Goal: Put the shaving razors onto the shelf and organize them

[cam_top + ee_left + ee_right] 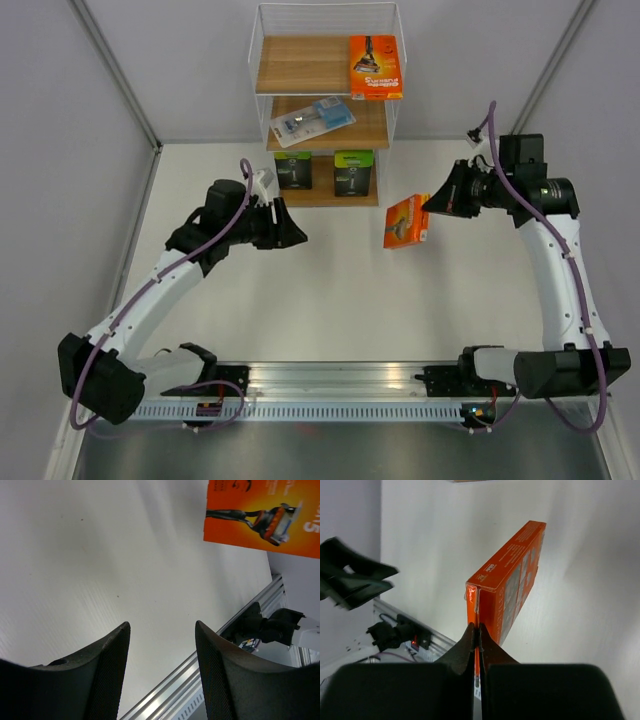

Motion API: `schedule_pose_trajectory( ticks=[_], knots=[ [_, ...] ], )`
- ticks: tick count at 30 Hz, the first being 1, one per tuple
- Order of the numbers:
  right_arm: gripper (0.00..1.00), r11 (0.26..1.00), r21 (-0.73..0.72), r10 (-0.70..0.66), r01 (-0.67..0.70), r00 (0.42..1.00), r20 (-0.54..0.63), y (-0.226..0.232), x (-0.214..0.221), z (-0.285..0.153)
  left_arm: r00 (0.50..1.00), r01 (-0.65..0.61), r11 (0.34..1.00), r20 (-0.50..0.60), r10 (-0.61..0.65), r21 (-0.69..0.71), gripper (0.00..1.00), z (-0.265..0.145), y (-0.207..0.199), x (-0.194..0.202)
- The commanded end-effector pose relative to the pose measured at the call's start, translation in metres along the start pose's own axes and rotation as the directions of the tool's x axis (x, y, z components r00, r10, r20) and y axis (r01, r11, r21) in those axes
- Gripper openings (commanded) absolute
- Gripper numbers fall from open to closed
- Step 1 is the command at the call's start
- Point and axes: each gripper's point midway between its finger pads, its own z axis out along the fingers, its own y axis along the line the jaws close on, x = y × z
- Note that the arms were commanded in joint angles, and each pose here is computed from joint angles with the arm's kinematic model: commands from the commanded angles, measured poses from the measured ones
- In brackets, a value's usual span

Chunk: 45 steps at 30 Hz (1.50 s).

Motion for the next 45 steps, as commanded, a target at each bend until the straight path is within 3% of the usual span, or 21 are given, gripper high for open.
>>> schedule_pose_trajectory(
  ticks=[1, 3, 5, 9, 13, 14, 15, 17, 18, 19, 22, 27, 28, 32, 37, 42, 45],
  knots=[
    [0.01, 0.961, -0.252, -0.102, 0.114, 0.993, 0.06, 0.086, -0.015, -0.014, 0.997, 0.076, 0.994, 0.038, -0.073, -0.075, 0.61, 0.002, 0.013, 0.001],
    [0.01, 0.924, -0.339, -0.147, 0.176, 0.983, 0.111, 0.129, -0.029, -0.022, 0.993, 0.112, 0.987, 0.056, -0.106, -0.111, 0.61, 0.002, 0.022, 0.004],
    [0.01, 0.88, -0.42, -0.207, 0.222, 0.975, 0.083, 0.169, -0.026, -0.013, 0.987, 0.153, 0.978, 0.078, -0.143, -0.142, 0.61, 0.0, 0.029, 0.008],
    [0.0, 0.706, -0.606, -0.295, 0.367, 0.93, 0.22, 0.272, -0.05, -0.045, 0.972, 0.22, 0.959, 0.126, -0.2, -0.179, 0.61, -0.007, 0.04, 0.014],
    [0.0, 0.577, -0.735, -0.19, 0.356, 0.934, 0.303, 0.331, -0.081, -0.075, 0.947, 0.288, 0.933, 0.21, -0.244, -0.215, 0.61, -0.021, 0.057, 0.014],
    [0.01, 0.502, -0.756, -0.154, 0.42, 0.904, 0.4, 0.349, -0.097, -0.092, 0.942, 0.296, 0.931, 0.225, -0.248, -0.214, 0.61, -0.025, 0.059, 0.012],
    [0.01, 0.484, -0.767, -0.124, 0.422, 0.9, 0.417, 0.354, -0.105, -0.088, 0.941, 0.294, 0.933, 0.232, -0.246, -0.205, 0.61, -0.027, 0.058, 0.01],
    [0.01, 0.494, -0.731, -0.014, 0.47, 0.846, 0.533, 0.365, -0.137, -0.103, 0.946, 0.273, 0.945, 0.227, -0.23, -0.181, 0.61, -0.029, 0.051, 0.004],
    [0.0, 0.525, -0.703, 0.013, 0.48, 0.821, 0.57, 0.364, -0.15, -0.101, 0.949, 0.267, 0.948, 0.22, -0.227, -0.174, 0.61, -0.028, 0.049, 0.003],
    [0.01, 0.605, -0.652, 0.075, 0.458, 0.782, 0.619, 0.358, -0.176, -0.085, 0.952, 0.258, 0.953, 0.209, -0.223, -0.161, 0.61, -0.028, 0.045, 0.002],
    [0.01, 0.684, -0.573, 0.159, 0.452, 0.674, 0.722, 0.349, -0.213, -0.087, 0.956, 0.236, 0.962, 0.212, -0.205, -0.136, 0.61, -0.03, 0.036, -0.006],
    [0.0, 0.714, -0.511, 0.24, 0.478, 0.519, 0.82, 0.344, -0.251, -0.089, 0.957, 0.222, 0.967, 0.217, -0.191, -0.129, 0.61, -0.032, 0.033, -0.009],
    [0.0, 0.729, -0.505, 0.246, 0.462, 0.512, 0.823, 0.34, -0.257, -0.08, 0.958, 0.22, 0.967, 0.216, -0.189, -0.13, 0.61, -0.032, 0.033, -0.01],
    [0.01, 0.767, -0.523, 0.206, 0.373, 0.628, 0.751, 0.314, -0.267, 0.017, 0.959, 0.215, 0.968, 0.213, -0.185, -0.127, 0.61, -0.031, 0.032, -0.01],
    [0.0, 0.803, -0.54, 0.221, 0.252, 0.715, 0.663, 0.292, -0.258, 0.076, 0.961, 0.206, 0.971, 0.213, -0.177, -0.118, 0.61, -0.033, 0.029, -0.012],
    [0.0, 0.887, -0.404, 0.189, 0.224, 0.622, 0.76, 0.297, -0.237, 0.06, 0.956, 0.202, 0.972, 0.241, -0.168, -0.123, 0.61, -0.038, 0.028, -0.017],
    [0.0, 0.925, -0.349, 0.188, 0.149, 0.62, 0.762, 0.292, -0.225, 0.066, 0.956, 0.204, 0.971, 0.24, -0.17, -0.127, 0.61, -0.037, 0.029, -0.019]
  ],
)
